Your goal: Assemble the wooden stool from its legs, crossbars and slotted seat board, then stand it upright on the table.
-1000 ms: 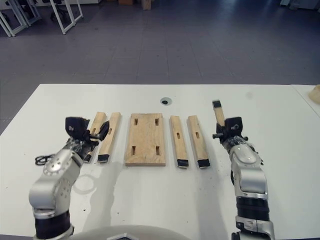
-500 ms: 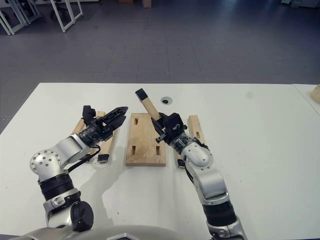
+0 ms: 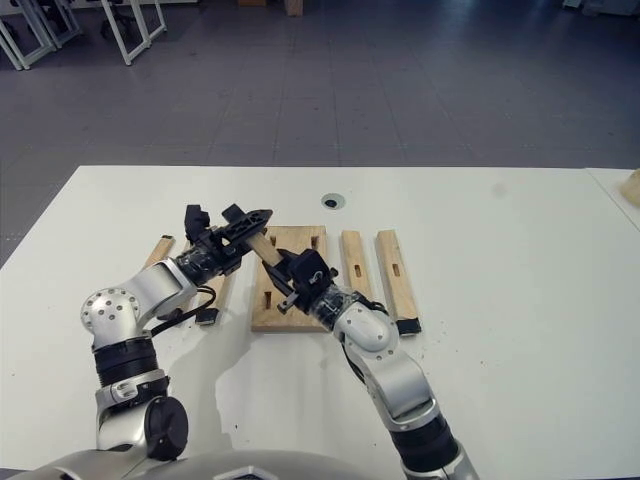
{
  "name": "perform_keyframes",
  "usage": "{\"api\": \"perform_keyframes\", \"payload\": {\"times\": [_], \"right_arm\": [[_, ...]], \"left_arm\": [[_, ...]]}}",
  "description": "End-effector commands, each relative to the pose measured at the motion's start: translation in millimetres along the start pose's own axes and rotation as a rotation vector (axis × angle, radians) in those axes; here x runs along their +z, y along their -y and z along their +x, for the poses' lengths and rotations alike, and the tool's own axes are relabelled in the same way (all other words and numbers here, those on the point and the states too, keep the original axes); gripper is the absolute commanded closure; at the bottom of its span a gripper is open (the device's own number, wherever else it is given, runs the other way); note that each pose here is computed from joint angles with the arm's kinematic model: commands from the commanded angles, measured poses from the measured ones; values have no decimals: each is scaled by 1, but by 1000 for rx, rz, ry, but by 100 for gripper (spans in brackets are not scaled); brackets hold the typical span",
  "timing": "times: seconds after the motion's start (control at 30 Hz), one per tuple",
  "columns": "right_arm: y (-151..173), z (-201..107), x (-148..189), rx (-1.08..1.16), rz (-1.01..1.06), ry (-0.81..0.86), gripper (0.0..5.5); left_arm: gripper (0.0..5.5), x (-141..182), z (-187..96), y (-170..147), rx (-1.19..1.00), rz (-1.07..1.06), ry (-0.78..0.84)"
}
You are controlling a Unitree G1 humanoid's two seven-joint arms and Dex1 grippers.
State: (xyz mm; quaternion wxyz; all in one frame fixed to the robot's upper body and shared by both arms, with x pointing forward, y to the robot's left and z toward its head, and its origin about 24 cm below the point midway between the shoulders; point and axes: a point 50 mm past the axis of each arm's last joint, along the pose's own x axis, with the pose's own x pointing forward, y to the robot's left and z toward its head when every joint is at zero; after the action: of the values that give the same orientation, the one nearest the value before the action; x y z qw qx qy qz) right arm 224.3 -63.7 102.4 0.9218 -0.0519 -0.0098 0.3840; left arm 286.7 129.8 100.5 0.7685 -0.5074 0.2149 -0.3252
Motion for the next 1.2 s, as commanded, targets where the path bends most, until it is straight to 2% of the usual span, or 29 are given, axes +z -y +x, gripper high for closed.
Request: {"api": "perform_keyframes", "payload": {"times": [0.03,0.3,0.53,1.0,1.03,1.2], "right_arm": [[1,2,3,-18,3,3,420],[8,0,2,-55,5,-11,420],[7,0,1,-51,14,-20,420],[16,-4,-1,-76,1,-31,421],[16,-5,-1,-69,23,-30,384],[15,-7,-4,-35,25,-57,288]], "left_arm": [[252,6,5,5,1,31,-11],[367,6,7,8,-23,42,-18],[500,4,9,19,-94,74,-39],[507,-5,6,27,-167,131,-100],[507,-5,6,26,-162,132,-96],[507,-4,9,22,-112,134,-52]]}}
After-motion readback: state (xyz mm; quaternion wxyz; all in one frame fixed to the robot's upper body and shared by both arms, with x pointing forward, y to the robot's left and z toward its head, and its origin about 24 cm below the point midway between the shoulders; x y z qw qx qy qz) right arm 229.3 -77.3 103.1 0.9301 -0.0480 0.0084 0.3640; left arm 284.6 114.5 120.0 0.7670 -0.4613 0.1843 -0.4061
